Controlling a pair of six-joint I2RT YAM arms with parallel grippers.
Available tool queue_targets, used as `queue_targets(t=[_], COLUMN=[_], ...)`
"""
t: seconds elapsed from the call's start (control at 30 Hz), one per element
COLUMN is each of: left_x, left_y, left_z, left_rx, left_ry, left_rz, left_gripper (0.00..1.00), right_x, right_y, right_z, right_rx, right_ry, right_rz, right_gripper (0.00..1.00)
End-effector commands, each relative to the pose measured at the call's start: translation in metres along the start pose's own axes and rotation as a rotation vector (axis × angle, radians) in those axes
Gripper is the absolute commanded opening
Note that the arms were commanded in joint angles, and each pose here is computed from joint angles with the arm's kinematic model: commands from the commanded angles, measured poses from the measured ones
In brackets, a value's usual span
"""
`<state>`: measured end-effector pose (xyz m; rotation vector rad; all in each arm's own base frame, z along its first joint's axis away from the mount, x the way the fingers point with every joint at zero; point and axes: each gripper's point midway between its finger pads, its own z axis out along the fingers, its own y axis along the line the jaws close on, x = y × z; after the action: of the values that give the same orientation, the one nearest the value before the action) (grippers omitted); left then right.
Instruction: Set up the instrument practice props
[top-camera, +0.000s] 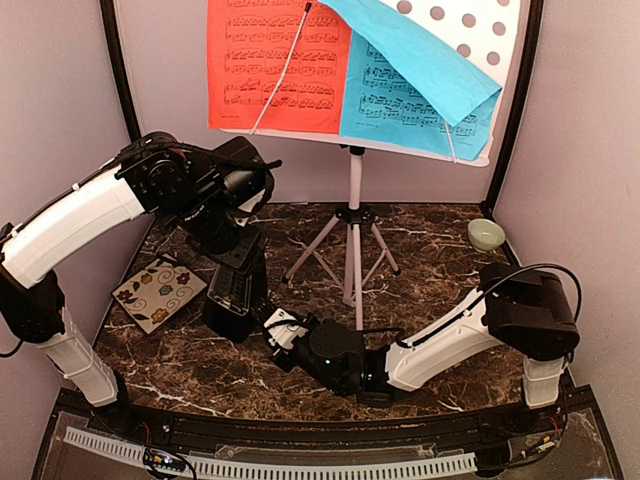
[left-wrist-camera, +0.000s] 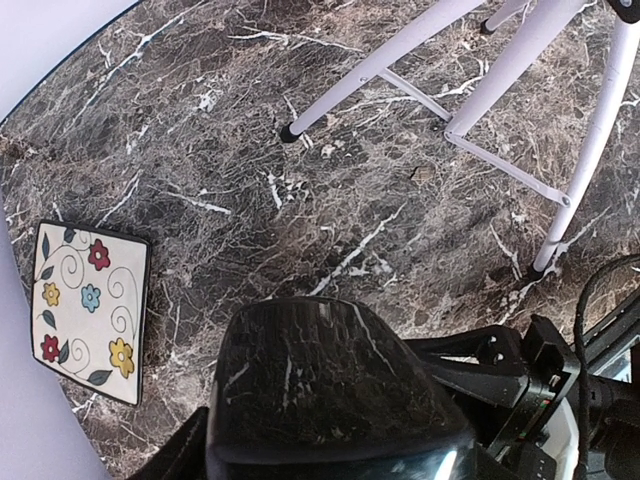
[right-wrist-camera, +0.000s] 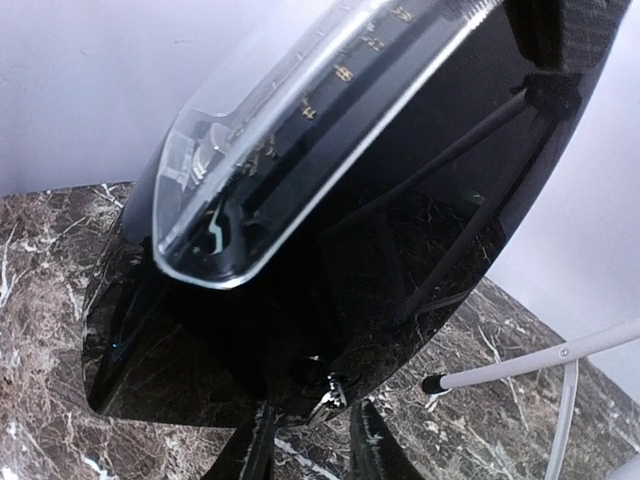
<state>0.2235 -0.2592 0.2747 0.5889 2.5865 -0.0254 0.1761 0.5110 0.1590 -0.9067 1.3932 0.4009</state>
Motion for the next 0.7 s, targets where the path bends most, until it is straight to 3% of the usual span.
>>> queue_targets(t=[0.0, 0.4, 0.67], left_x=[-0.015, -0.018, -0.022], left_y=[0.003, -0.001, -0.006], left_z=[-0.013, -0.016, -0.019], left_rx=[0.017, 0.047, 0.083], left_ry=[-0.074, -0.099, -0.124], left_rz=[-0.031, -0.032, -0.026], left_gripper=[0.00, 0.00, 0.00], right_x=[-0.010, -0.020, -0.021], right_y=[-0.003, -0.015, -0.019], right_z=[0.004, 0.001, 0.003], right_rx=[0.047, 0.075, 0.064], right_ry=[-0.035, -0.058, -0.061], right_rz=[0.027, 0.060, 0.099], right_gripper=[0.23, 0.00, 0.02])
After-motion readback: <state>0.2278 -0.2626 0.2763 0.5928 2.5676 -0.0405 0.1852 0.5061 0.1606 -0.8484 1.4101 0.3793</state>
